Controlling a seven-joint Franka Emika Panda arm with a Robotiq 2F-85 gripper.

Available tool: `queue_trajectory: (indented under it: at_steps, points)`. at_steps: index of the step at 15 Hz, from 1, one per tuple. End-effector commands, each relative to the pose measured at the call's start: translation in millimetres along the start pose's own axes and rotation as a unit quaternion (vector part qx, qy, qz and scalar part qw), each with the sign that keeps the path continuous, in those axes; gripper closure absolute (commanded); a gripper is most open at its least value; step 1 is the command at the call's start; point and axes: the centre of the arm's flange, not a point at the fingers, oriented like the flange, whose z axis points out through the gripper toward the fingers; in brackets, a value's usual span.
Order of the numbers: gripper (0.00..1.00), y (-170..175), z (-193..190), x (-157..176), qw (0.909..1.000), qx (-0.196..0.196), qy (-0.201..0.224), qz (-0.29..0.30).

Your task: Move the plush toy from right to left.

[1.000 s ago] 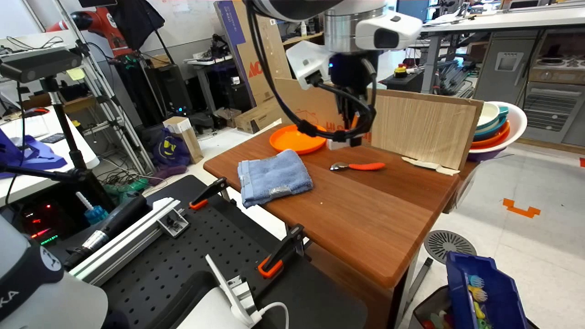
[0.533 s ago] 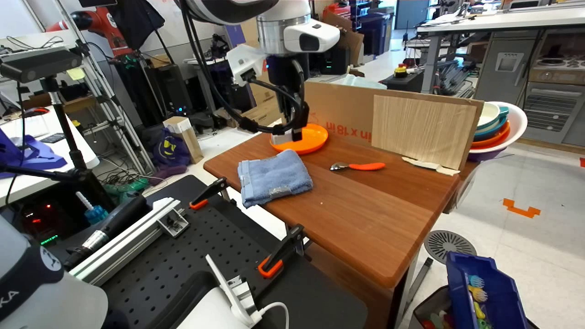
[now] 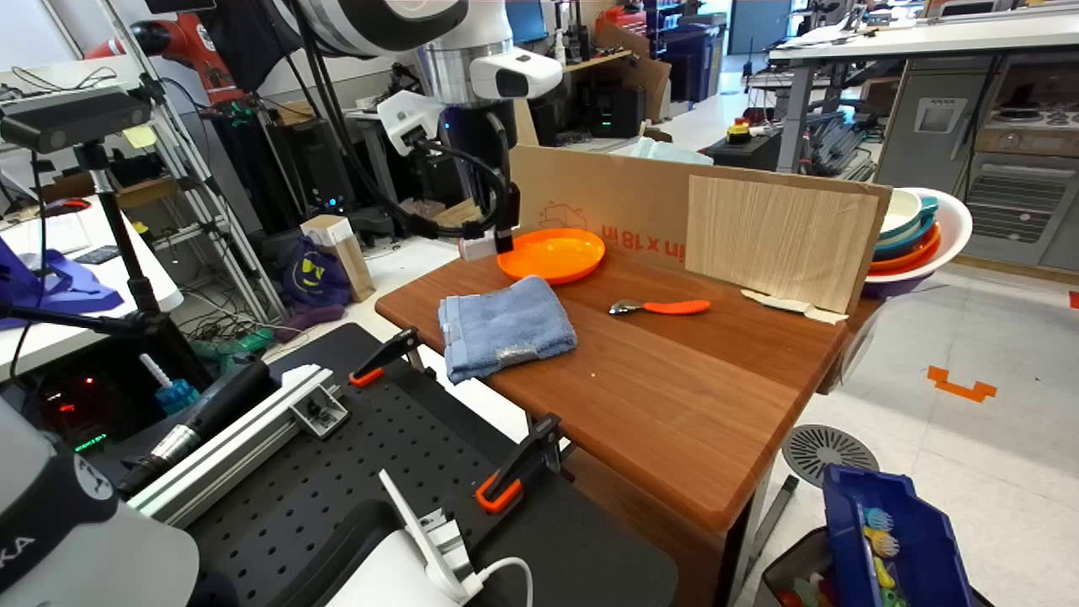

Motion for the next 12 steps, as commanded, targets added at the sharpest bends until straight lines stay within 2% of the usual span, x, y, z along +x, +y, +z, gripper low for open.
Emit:
queue_trajectory:
  at_steps: [1,7,12]
  points:
    - [0.92,-24.4,10.3,-4.1,0.9999,-0.015,0.006,-0.006]
    - [0.92,-67.9,31.0,-4.7,0.9996,-0.025,0.003,-0.010]
    - [0.92,-99.0,50.3,10.2,0.9997,-0.025,0.008,0.002]
